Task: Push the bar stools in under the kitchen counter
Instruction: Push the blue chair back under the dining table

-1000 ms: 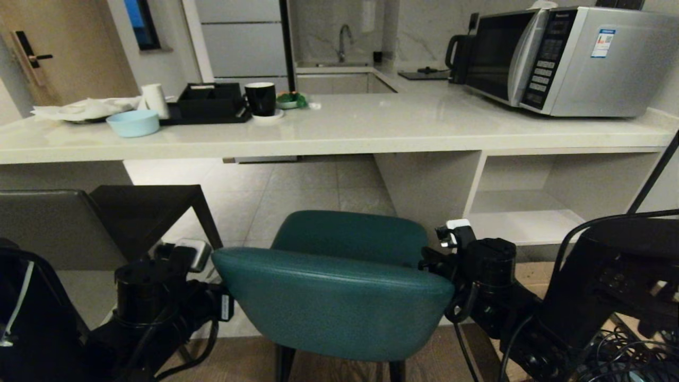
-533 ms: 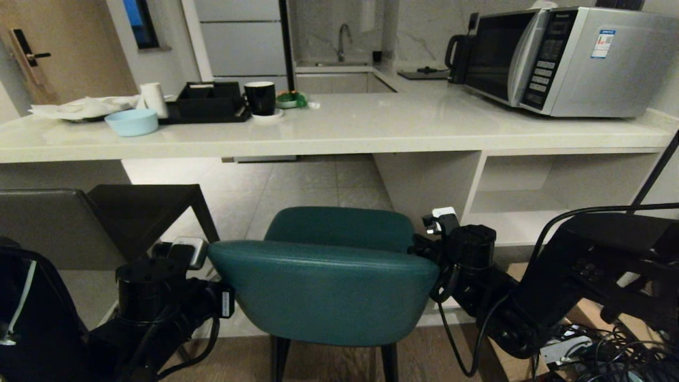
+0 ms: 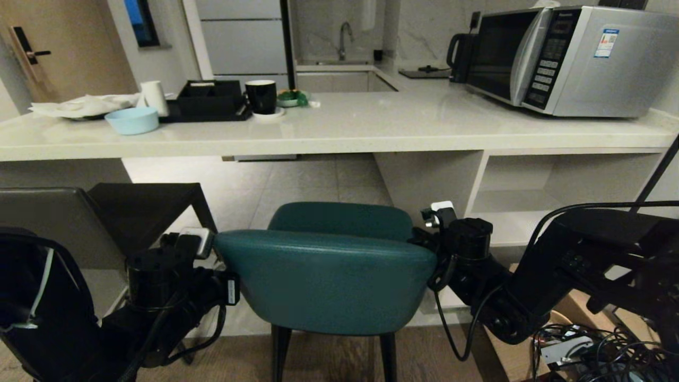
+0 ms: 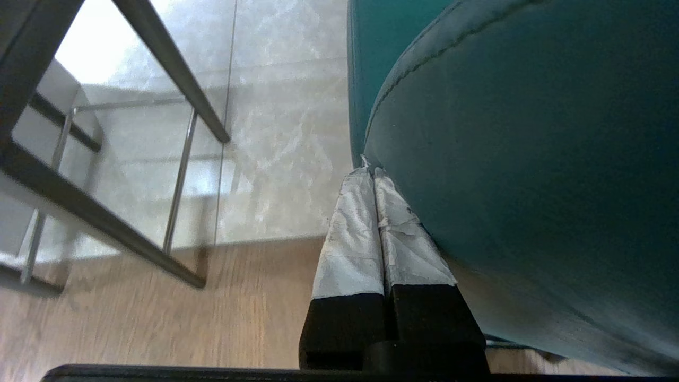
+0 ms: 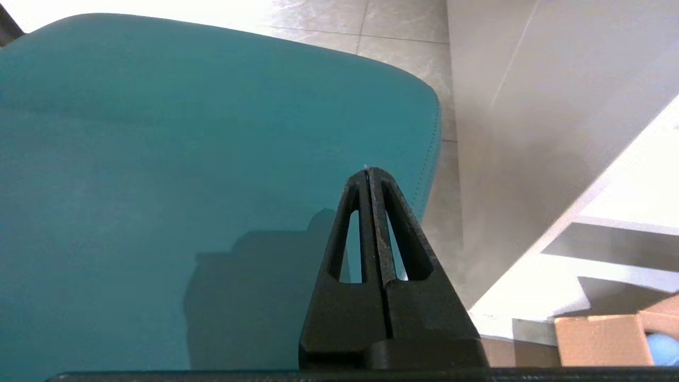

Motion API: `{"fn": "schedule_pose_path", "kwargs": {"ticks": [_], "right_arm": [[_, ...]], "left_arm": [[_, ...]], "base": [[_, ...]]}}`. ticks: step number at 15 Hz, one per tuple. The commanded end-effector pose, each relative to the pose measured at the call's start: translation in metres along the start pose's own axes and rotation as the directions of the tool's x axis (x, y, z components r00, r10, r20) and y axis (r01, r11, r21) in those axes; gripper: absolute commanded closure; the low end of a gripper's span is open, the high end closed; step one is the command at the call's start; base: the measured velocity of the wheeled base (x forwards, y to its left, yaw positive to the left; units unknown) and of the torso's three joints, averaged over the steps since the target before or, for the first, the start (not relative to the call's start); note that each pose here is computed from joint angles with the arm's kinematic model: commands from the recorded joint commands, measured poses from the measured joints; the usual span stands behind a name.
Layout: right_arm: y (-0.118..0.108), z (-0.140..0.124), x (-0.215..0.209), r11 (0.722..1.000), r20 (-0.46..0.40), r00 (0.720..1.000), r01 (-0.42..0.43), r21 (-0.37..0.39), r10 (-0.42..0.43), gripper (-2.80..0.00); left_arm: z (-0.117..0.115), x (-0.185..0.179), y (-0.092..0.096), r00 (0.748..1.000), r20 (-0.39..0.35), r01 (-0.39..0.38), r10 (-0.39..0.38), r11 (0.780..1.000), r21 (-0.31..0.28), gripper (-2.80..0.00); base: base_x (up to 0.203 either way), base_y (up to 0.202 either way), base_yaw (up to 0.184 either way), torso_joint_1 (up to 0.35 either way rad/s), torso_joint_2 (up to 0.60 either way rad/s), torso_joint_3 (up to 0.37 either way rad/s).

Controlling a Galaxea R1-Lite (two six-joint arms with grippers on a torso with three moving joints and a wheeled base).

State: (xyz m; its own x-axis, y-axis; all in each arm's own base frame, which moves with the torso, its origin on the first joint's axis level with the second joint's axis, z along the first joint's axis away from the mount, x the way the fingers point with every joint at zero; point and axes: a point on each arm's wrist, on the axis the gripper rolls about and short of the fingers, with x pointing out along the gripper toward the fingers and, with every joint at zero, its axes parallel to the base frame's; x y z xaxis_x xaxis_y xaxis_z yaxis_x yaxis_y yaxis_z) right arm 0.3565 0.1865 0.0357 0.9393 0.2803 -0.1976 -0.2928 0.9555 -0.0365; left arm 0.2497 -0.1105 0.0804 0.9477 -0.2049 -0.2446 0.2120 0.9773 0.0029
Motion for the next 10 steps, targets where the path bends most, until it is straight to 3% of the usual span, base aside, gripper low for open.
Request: {"fn": "schedule_pose_path", "kwargs": {"ticks": [1,4,10], "right_arm": [[0.000,0.001,0.005,1.000,0.013,1.000,-0.003,-0.001,0.003,0.00],[0.006,0.006,0.012,0.999,0.018,0.999,-0.043,-0.012,0.043,0.00],[0.006,0.007,0.019,0.999,0.004,0.999,-0.040,-0.019,0.040,0.00]], "left_arm": [[0.004,0.002,-0.002,0.999,0.054,0.004,-0.003,1.000,-0.015,0.00],[-0.005,0.004,0.001,0.998,0.066,-0.003,0.004,1.000,-0.016,0.00],[-0.014,0.001,0.000,0.999,0.045,-0.001,0.001,1.000,-0.008,0.00]], "base": [[0.000,0.000,0.000,0.000,0.00,0.000],[0.000,0.000,0.000,0.000,0.00,0.000],[0.000,0.000,0.000,0.000,0.00,0.000]]}}
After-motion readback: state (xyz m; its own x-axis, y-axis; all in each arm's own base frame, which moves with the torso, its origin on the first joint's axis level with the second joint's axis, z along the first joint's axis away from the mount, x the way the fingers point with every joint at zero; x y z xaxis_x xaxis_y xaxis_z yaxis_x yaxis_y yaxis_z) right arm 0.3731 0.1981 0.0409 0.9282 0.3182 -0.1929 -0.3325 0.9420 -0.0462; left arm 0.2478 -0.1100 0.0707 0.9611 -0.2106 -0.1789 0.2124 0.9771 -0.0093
